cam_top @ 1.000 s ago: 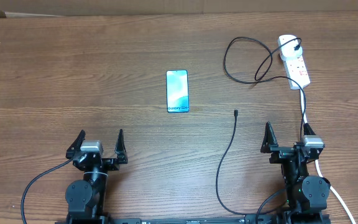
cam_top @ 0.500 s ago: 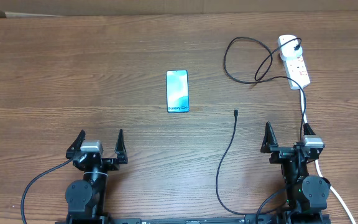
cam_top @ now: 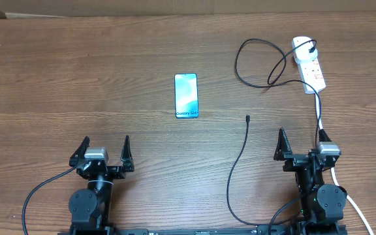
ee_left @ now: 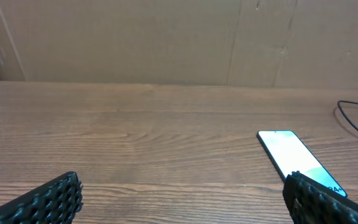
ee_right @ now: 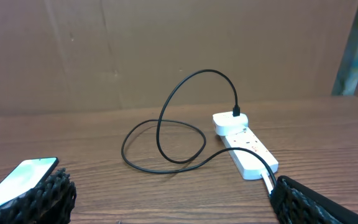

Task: Plug charger to phone and switch on socket

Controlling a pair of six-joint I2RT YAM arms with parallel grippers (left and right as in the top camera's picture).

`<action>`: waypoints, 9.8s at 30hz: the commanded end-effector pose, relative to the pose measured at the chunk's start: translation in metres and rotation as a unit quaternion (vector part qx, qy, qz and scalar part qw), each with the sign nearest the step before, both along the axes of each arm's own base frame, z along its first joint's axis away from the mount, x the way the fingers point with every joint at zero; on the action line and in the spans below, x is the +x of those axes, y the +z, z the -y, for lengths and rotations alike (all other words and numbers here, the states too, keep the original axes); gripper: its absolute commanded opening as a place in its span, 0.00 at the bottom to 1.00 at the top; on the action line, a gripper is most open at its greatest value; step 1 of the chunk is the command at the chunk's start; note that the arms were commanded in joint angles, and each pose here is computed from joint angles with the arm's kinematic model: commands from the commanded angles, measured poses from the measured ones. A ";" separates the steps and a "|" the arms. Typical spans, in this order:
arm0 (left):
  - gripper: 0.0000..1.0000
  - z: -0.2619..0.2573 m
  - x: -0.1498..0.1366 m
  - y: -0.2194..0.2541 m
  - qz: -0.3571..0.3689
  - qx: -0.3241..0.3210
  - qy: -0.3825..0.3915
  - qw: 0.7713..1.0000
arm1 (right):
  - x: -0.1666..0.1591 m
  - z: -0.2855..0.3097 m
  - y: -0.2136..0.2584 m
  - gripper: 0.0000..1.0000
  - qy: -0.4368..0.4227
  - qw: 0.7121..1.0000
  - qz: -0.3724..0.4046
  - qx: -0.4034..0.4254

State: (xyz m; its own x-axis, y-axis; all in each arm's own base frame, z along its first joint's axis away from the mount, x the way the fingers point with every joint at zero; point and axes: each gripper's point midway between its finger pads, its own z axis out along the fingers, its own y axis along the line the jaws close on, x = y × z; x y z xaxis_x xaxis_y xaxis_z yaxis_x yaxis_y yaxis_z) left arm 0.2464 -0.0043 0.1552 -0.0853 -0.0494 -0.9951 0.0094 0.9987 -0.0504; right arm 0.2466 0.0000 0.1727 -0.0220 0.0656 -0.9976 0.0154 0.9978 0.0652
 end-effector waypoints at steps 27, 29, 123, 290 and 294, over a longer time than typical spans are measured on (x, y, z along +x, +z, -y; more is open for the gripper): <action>1.00 -0.001 0.000 0.001 0.004 0.006 0.003 1.000 | 0.000 0.000 -0.001 1.00 0.001 1.000 0.003 -0.002; 1.00 -0.001 0.000 0.001 0.004 0.006 0.003 1.000 | 0.000 0.000 -0.001 1.00 0.001 1.000 0.003 -0.002; 1.00 0.139 0.124 0.137 -0.538 -0.107 -0.030 0.835 | 0.000 0.000 -0.002 1.00 0.001 1.000 0.003 -0.002; 0.68 0.218 0.181 -0.172 -0.681 -0.028 -0.022 0.731 | 0.000 0.000 -0.001 1.00 0.001 1.000 0.003 -0.002; 0.68 0.219 0.183 -0.164 -0.683 -0.039 -0.028 0.729 | 0.000 0.000 -0.001 1.00 0.001 1.000 0.003 -0.002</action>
